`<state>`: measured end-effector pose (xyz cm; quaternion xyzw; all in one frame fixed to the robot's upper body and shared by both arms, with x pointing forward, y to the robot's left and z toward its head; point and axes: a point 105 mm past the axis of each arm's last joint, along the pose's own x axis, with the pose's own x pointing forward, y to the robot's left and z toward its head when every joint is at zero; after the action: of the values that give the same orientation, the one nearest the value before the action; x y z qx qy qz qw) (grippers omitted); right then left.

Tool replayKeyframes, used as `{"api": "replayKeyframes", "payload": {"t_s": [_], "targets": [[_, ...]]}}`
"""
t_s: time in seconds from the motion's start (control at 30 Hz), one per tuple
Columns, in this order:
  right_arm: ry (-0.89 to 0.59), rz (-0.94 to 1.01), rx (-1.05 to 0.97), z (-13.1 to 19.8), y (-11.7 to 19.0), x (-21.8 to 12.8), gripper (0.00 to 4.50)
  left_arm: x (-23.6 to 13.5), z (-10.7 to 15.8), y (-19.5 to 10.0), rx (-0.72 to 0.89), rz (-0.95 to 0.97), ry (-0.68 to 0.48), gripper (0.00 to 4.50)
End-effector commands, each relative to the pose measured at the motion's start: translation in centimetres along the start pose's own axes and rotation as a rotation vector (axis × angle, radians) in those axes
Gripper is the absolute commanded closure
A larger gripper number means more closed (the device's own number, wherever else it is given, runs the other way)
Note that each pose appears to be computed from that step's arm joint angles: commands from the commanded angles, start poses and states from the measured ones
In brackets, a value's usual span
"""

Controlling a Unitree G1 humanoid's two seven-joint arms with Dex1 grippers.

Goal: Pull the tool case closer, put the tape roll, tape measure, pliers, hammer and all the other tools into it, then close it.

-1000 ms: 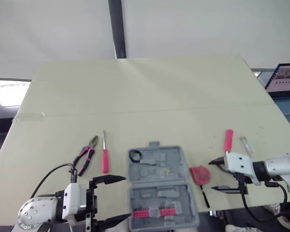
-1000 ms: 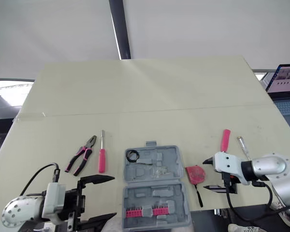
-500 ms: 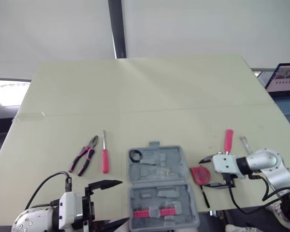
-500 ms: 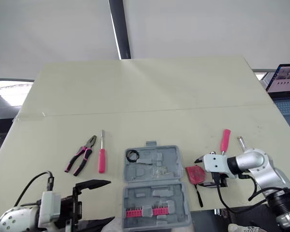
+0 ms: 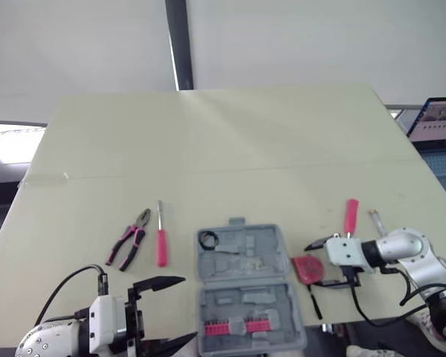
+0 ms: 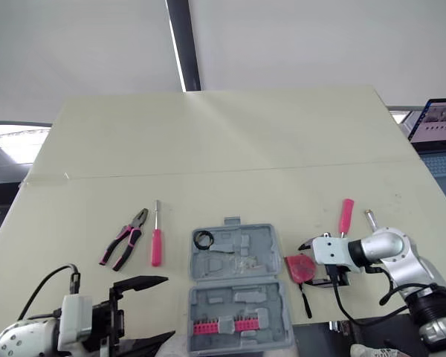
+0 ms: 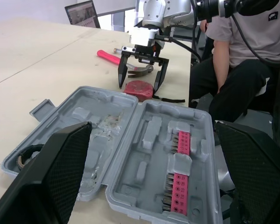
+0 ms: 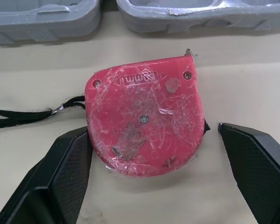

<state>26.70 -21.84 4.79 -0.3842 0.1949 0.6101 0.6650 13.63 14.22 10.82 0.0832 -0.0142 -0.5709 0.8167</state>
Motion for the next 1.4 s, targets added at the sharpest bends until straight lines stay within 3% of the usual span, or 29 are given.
{"api": "replayKeyframes", "payload": {"t_s": [0.03, 0.2, 0.47, 0.83, 1.03, 1.4], "targets": [[-0.04, 0.006, -0.017, 0.8, 0.1, 0.0, 0.08, 0.3, 0.8, -0.1, 0.032, -0.014, -0.013, 0.0], [-0.042, 0.028, -0.016, 0.9, 0.5, 0.0, 1.56, 0.5, 0.9, 0.0, 0.031, -0.014, -0.018, 0.0], [0.0, -0.005, 0.027, 1.4, -0.4, -0.8, 1.56, 0.7, 0.7, 0.4, 0.033, 0.009, -0.015, 0.0], [0.227, -0.024, 0.083, 7.2, -3.9, -3.4, 1.56, 0.5, 0.7, 2.3, 0.047, 0.083, -0.015, 0.0], [0.353, -0.003, 0.033, 10.6, -4.4, -1.8, 1.56, 0.4, 0.1, 3.0, 0.047, 0.104, 0.008, 0.0], [0.476, -0.021, -0.047, 12.5, -5.1, 1.5, 1.56, 0.4, -0.3, 3.6, 0.058, 0.13, 0.019, 0.0]]}}
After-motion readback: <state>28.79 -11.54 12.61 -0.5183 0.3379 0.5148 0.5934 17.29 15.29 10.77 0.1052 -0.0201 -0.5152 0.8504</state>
